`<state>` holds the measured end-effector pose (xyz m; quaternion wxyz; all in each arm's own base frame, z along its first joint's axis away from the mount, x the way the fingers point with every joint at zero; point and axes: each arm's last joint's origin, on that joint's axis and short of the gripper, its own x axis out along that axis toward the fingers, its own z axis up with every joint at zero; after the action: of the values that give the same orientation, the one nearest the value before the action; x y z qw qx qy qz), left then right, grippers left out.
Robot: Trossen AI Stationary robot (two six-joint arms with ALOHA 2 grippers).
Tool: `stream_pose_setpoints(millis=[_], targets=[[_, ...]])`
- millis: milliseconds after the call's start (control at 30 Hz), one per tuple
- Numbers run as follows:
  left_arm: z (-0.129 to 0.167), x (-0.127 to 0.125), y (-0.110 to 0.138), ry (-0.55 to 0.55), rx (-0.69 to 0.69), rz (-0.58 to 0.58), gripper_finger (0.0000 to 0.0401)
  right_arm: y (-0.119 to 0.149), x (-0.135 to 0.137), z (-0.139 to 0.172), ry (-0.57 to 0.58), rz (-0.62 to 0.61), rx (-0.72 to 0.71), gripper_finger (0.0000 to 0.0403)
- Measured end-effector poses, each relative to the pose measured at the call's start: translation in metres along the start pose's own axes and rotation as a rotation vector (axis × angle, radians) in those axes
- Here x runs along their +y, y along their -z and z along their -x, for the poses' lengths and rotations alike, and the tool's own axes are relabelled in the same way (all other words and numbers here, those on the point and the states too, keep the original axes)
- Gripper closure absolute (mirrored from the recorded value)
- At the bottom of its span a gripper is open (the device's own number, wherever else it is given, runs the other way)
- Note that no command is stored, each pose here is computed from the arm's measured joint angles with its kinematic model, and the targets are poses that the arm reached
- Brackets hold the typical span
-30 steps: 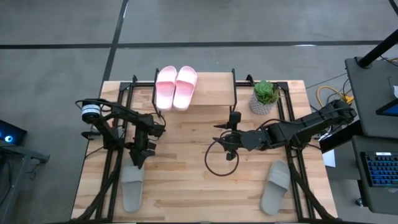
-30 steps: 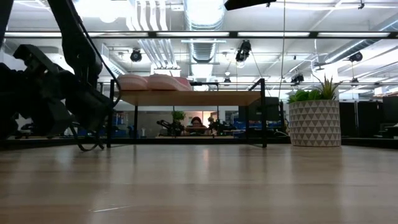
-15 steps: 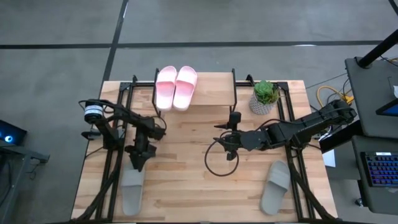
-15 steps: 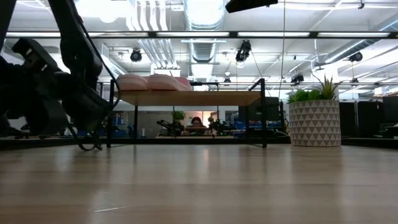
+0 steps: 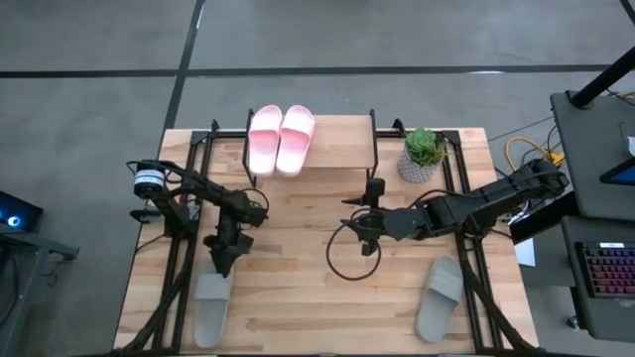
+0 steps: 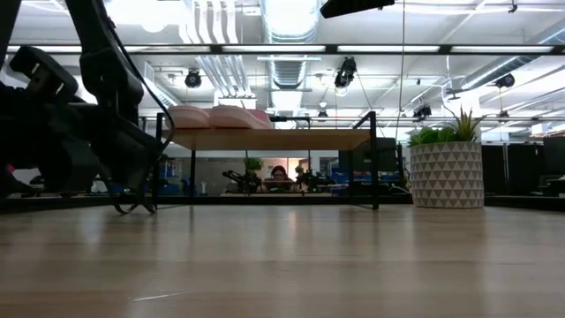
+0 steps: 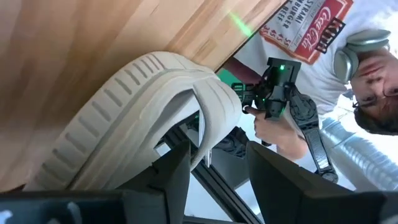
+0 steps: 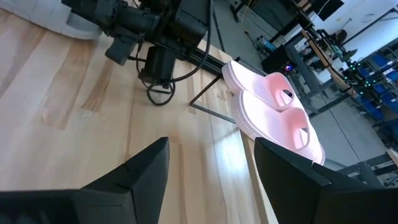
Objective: Pick and place slides into the shelf
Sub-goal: Put the left gray slipper on the shelf
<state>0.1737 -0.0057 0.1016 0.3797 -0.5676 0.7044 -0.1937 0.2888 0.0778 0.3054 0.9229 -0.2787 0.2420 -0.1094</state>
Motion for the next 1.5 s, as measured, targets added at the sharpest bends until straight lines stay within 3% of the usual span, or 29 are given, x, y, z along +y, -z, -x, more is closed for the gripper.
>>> stream_pose_setpoints(millis=[367,800,933,1267,1500], targets=[[-0.008,-0.003,-0.004,-0.028,0.005,-0.065,0.0293,0.0,0.0,0.0,0.0,0.0,0.0,0.0177],[-0.013,-0.004,-0.005,-0.045,0.017,-0.097,0.0362,0.0,0.0,0.0,0.001,-0.004,0.0,0.0177],[-0.013,-0.005,-0.006,-0.005,0.02,-0.125,0.0394,0.0,0.0,0.0,0.001,-0.004,0.0,0.0177],[-0.013,-0.008,-0.005,0.003,0.022,-0.206,0.04,0.0,-0.001,0.001,0.014,0.002,0.002,0.0177],[-0.006,-0.027,0.001,0.009,-0.015,-0.304,0.0401,-0.002,-0.009,0.007,0.082,-0.021,0.002,0.0177]])
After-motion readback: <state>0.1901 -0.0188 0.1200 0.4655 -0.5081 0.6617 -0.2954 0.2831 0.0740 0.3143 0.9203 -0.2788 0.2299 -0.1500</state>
